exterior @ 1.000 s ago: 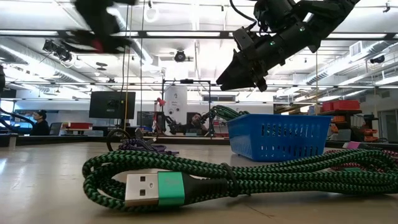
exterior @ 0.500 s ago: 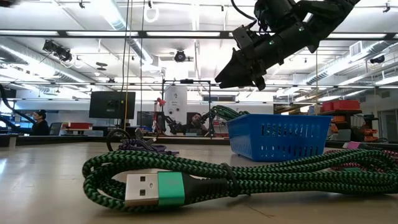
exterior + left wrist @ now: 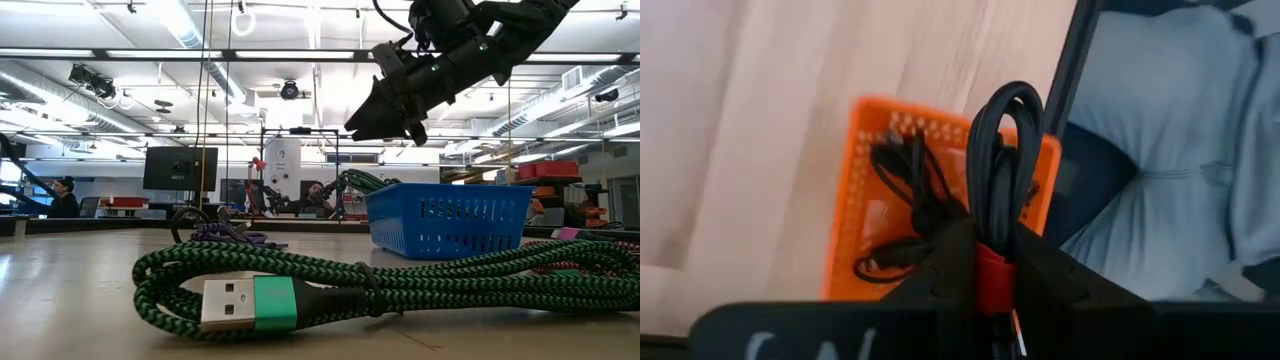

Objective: Pick & Place USB Port
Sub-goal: Put the black charger cable into the orange bin

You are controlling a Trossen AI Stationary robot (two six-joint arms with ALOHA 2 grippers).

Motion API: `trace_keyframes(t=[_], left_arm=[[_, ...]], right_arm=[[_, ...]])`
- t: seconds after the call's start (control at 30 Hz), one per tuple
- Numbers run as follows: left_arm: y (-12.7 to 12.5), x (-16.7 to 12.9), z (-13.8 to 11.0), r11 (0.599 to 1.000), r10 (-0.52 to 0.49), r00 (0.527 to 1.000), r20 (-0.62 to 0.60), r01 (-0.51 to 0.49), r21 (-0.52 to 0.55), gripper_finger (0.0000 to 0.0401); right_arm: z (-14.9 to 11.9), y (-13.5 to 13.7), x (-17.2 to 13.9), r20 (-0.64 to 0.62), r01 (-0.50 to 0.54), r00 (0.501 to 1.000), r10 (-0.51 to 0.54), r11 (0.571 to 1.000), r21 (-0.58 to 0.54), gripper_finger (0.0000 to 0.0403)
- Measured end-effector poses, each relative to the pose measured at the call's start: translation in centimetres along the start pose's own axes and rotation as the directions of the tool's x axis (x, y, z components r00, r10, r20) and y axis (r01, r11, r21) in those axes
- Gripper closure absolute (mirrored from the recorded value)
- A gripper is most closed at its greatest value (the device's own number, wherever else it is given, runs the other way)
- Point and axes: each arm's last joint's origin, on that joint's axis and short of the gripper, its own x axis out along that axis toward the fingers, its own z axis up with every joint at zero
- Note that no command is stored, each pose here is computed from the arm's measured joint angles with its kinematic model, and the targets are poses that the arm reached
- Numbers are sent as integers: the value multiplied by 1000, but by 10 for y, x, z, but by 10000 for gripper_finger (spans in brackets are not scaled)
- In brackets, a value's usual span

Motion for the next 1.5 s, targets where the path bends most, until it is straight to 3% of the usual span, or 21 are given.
trace_keyframes(t=[0.23, 0.57, 0.97, 1.23, 1.5], left_arm=[[-6, 23, -19, 998, 64, 997, -35, -63, 30, 355], [-6, 22, -18, 996, 69, 997, 26, -70, 45, 314], [-6, 22, -19, 997, 66, 998, -17, -65, 46, 311], [-3, 22, -19, 996, 94, 995, -13, -94, 6, 286], [-3, 22, -19, 995, 95, 995, -11, -94, 43, 257]], right_arm=[[2, 1, 0, 18, -8, 1000, 8, 1000, 2, 271], [1, 2, 0, 15, -11, 1000, 11, 1000, 1, 271], [-2, 11, -2, 6, -39, 999, 39, 999, -10, 271], [-2, 11, -2, 7, -39, 999, 39, 999, -10, 271], [-2, 11, -2, 7, -39, 999, 39, 999, -10, 271]])
